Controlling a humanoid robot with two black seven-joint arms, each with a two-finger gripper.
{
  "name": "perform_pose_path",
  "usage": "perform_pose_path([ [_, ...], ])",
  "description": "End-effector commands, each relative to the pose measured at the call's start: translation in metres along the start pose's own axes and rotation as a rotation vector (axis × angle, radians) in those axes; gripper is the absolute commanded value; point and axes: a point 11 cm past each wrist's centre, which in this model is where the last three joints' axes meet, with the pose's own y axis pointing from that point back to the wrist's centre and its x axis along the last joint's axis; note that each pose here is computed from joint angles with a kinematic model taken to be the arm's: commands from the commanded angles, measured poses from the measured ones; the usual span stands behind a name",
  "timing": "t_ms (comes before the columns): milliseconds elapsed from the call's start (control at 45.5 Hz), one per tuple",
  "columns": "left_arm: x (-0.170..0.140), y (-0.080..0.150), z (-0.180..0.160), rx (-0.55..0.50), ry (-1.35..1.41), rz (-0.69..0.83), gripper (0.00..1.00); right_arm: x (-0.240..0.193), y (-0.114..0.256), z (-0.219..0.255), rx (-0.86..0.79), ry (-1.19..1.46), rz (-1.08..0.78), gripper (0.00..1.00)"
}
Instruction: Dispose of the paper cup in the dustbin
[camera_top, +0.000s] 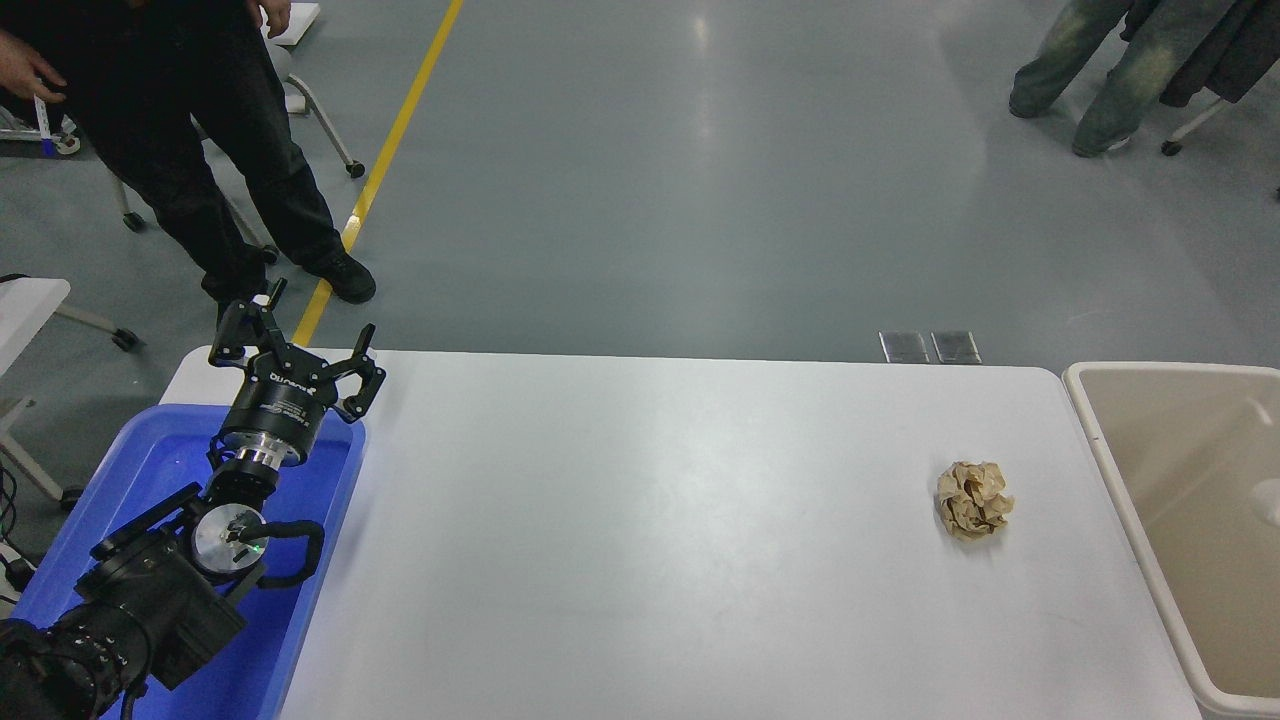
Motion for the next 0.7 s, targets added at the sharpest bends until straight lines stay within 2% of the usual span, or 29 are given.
perform_pose_path([
  [0,0.0,0.0,0.0,0.0,0.0,0.0,1.0,-0.014,-0.002,0.029,-0.05,-0.012,-0.02,0.0],
  [505,0.0,0.0,0.0,0.0,0.0,0.0,1.0,-0.021,-0.003,0.051,-0.082,-0.039,-0.032,0.0],
  [527,0.0,0.0,0.0,0.0,0.0,0.0,1.0,-0.021,-0.003,0.051,-0.082,-0.039,-0.032,0.06],
  [549,0.0,0.0,0.0,0.0,0.0,0.0,1.0,-0.02,-0.003,0.051,-0.082,-0.039,-0.032,0.19],
  [615,0.0,0.0,0.0,0.0,0.0,0.0,1.0,-0.021,-0.003,0.051,-0.082,-0.042,-0.032,0.7],
  [637,0.0,0.0,0.0,0.0,0.0,0.0,1.0,-0.02,-0.003,0.05,-0.081,-0.043,-0.031,0.76],
  [681,0.0,0.0,0.0,0.0,0.0,0.0,1.0,-0.02,-0.003,0.05,-0.08,-0.055,-0.032,0.79],
])
